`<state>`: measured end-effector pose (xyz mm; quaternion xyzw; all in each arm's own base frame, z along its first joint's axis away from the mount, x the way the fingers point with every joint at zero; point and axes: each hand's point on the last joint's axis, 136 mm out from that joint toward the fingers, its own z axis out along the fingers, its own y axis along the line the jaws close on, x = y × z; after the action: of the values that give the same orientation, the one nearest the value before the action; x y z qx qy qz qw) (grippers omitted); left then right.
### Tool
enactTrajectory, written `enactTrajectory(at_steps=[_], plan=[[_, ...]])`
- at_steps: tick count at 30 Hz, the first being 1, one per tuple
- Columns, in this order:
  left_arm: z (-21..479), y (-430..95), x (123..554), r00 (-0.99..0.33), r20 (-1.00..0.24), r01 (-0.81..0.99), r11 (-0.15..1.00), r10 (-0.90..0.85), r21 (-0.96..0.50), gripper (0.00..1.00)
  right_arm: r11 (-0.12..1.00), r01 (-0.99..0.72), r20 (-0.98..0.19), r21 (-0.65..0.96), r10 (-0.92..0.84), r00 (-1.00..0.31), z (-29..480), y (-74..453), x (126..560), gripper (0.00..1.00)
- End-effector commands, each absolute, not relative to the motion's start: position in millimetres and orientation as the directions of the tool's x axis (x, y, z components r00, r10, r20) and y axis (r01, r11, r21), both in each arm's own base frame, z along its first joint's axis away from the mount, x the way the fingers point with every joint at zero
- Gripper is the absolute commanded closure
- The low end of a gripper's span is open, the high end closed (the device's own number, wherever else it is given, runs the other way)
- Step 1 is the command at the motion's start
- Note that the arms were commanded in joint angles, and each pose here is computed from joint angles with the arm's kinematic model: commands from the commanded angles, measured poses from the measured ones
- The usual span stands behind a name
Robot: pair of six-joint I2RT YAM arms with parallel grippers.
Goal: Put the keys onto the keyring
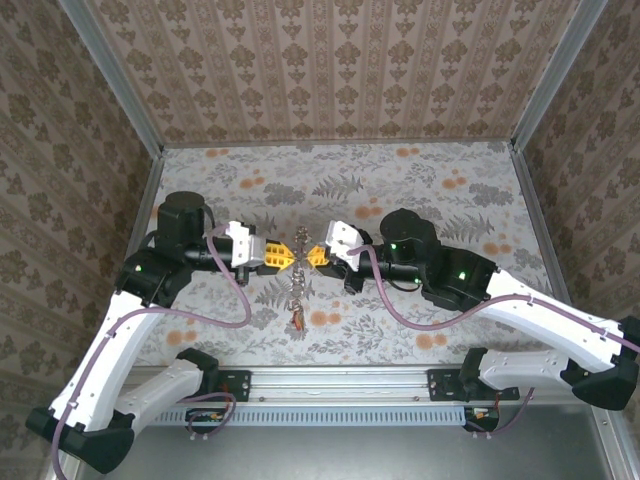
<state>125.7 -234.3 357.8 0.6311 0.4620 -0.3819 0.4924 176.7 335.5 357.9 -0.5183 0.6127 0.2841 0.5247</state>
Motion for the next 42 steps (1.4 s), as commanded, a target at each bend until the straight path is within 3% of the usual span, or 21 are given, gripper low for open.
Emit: enactTrajectory(at_steps=[1,24,42], plan=[[369.6,-234.1,120.8,0.306,-0.939,0.95,-0.109,0.159,0.291,1.0,0.288,-0.933,-0.945,-0.218,-0.302,0.128,373.2,340.1,174.1,1.0],[369.9,-235.2,124.2,0.293,-0.943,0.955,-0.103,0.156,0.279,1.0,0.238,-0.954,-0.959,-0.181,-0.256,0.118,380.7,349.8,166.4,1.0],[364.4,-235.8,128.4,0.283,-0.943,0.958,-0.092,0.174,0.271,1.0,0.279,-0.942,-0.96,-0.184,-0.256,0.112,386.7,338.1,167.0,1.0]])
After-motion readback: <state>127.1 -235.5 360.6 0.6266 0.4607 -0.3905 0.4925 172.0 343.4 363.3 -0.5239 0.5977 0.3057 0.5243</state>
